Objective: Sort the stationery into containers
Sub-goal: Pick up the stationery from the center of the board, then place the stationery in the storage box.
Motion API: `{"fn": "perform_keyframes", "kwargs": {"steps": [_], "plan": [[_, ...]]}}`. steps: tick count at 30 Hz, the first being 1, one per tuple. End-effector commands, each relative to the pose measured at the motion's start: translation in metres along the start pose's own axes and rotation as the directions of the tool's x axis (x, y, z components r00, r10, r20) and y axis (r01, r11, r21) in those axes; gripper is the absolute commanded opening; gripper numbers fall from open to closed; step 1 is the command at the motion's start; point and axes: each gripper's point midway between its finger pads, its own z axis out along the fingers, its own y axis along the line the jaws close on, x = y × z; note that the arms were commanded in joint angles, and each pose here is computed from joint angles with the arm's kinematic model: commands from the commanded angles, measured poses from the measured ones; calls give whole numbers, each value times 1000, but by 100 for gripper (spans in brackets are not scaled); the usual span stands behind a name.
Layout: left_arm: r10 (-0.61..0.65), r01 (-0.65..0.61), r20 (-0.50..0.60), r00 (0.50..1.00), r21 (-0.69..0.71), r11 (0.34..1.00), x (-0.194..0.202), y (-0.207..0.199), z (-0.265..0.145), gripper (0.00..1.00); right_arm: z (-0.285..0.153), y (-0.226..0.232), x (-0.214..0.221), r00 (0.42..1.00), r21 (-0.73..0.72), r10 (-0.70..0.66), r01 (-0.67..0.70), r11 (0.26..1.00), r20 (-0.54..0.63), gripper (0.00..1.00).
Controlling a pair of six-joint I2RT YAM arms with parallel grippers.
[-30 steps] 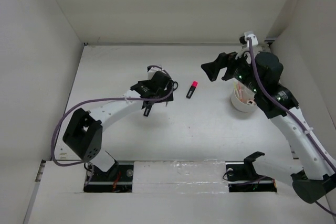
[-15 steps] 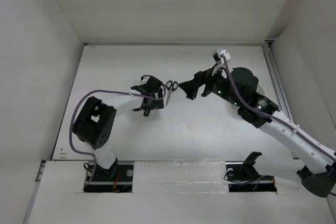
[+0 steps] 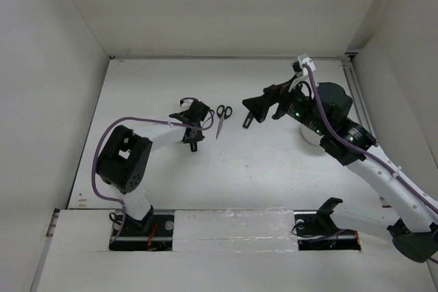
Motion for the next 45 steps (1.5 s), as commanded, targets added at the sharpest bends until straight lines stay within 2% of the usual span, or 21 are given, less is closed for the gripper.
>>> {"fn": "perform_keyframes", "kwargs": {"steps": [1, 2, 3, 5, 6, 7, 9, 10, 12, 13, 17, 20, 25, 26, 33, 39, 45], "plan": [[-6, -3, -180, 984, -48, 999, 55, 22, 6, 14, -14, 7, -29, 995, -29, -18, 21, 999, 98, 100], [-9, 3, -181, 983, -29, 1000, 54, 18, 3, 5, -7, 3, -22, 997, -28, -17, 20, 999, 75, 100], [-10, 8, -189, 982, -11, 1000, 56, 17, 0, 0, -3, 2, -15, 999, -36, -7, 8, 999, 47, 100], [-14, 20, -154, 988, 34, 999, 48, 8, -8, 0, 5, 0, -8, 1000, -79, -5, 6, 997, 15, 100], [-11, 20, -122, 992, 68, 997, 41, 0, -16, 0, 15, -8, 12, 999, -86, 20, -24, 996, -37, 100], [21, -12, -62, 998, 143, 990, 34, -16, -37, 0, 20, -10, 12, 999, -116, 31, -34, 993, -29, 100], [41, -47, 34, 999, 203, 978, 21, -33, -60, 0, 22, -23, 18, 997, -171, 47, -56, 984, -58, 100], [69, -100, 124, 990, 264, 959, 13, -51, -86, 0, 24, -29, 20, 996, -170, 51, -62, 984, -70, 100], [115, -196, 252, 961, 326, 925, 7, -73, -114, 0, 22, -36, 20, 995, -135, 61, -71, 988, -80, 100], [128, -258, 344, 930, 363, 896, 9, -91, -140, 0, 22, -33, 23, 994, -124, 51, -63, 990, -97, 100], [157, -390, 487, 859, 423, 818, 20, -121, -185, 0, 19, -30, 41, 985, -112, 58, -77, 991, -162, 100], [110, -439, 572, 813, 477, 761, 17, -141, -212, 0, 10, -36, 51, 981, -83, 85, -101, 991, -174, 100], [104, -524, 642, 760, 510, 682, 18, -157, -241, 0, -9, -28, 63, 973, -102, 111, -133, 986, -203, 91], [111, -533, 647, 754, 503, 680, 17, -157, -241, 0, -12, -26, 68, 971, -113, 111, -138, 984, -212, 88], [53, -566, 706, 706, 517, 642, -3, -164, -273, 0, -25, -31, 101, 950, -79, 177, -204, 976, -258, 84], [22, -574, 724, 689, 526, 628, -11, -164, -287, 0, -20, -28, 130, 918, -129, 221, -276, 952, -331, 81], [7, -583, 725, 689, 548, 599, -9, -169, -293, 0, -13, -19, 122, 918, -200, 249, -318, 927, -310, 81]]}}
